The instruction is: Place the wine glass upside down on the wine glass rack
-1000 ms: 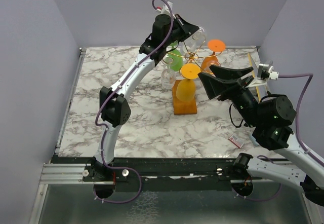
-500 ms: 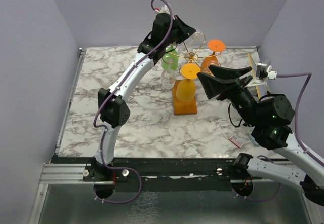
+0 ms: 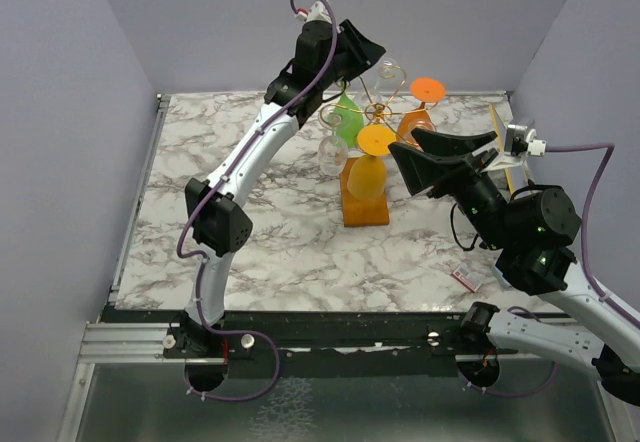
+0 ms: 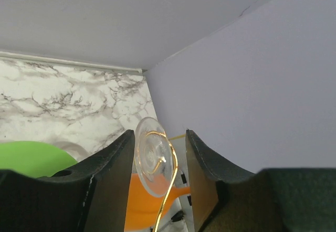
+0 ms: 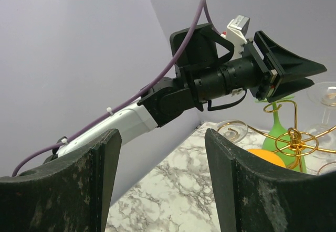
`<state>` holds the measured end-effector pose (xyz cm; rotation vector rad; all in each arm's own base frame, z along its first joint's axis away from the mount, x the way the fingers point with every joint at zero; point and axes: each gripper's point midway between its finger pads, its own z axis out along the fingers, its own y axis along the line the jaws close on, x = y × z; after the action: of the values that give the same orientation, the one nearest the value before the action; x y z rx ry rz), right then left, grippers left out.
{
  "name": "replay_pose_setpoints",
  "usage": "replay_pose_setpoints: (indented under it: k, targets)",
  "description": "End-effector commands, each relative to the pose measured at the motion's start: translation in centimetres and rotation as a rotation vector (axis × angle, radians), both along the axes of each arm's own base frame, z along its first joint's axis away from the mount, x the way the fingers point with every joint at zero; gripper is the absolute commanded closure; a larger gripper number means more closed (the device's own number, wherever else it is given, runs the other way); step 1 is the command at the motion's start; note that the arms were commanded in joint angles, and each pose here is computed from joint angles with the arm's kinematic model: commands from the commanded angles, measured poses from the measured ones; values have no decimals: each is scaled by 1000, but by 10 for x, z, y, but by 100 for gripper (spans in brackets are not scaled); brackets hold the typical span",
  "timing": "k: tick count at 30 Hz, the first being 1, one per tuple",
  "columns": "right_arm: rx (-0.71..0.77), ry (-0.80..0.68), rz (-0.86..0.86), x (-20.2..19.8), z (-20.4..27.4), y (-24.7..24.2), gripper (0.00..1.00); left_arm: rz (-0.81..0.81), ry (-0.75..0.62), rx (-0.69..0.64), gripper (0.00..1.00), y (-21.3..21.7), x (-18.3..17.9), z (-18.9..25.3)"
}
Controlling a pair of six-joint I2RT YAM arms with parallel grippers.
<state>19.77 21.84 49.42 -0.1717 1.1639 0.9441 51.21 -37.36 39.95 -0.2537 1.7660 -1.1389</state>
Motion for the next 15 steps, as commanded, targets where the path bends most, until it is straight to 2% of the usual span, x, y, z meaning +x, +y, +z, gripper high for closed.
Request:
replay_pose_setpoints:
  k: [1, 8, 15]
  targets:
    - [26, 1, -15, 1, 2, -2, 31, 55, -127, -32, 53, 23, -11, 59]
    - [15, 20, -31, 4, -3, -5, 31, 78, -154, -14, 42, 34, -12, 67]
    - [-26, 113, -83, 11, -24, -12, 31, 99, -185, 21, 34, 55, -15, 77]
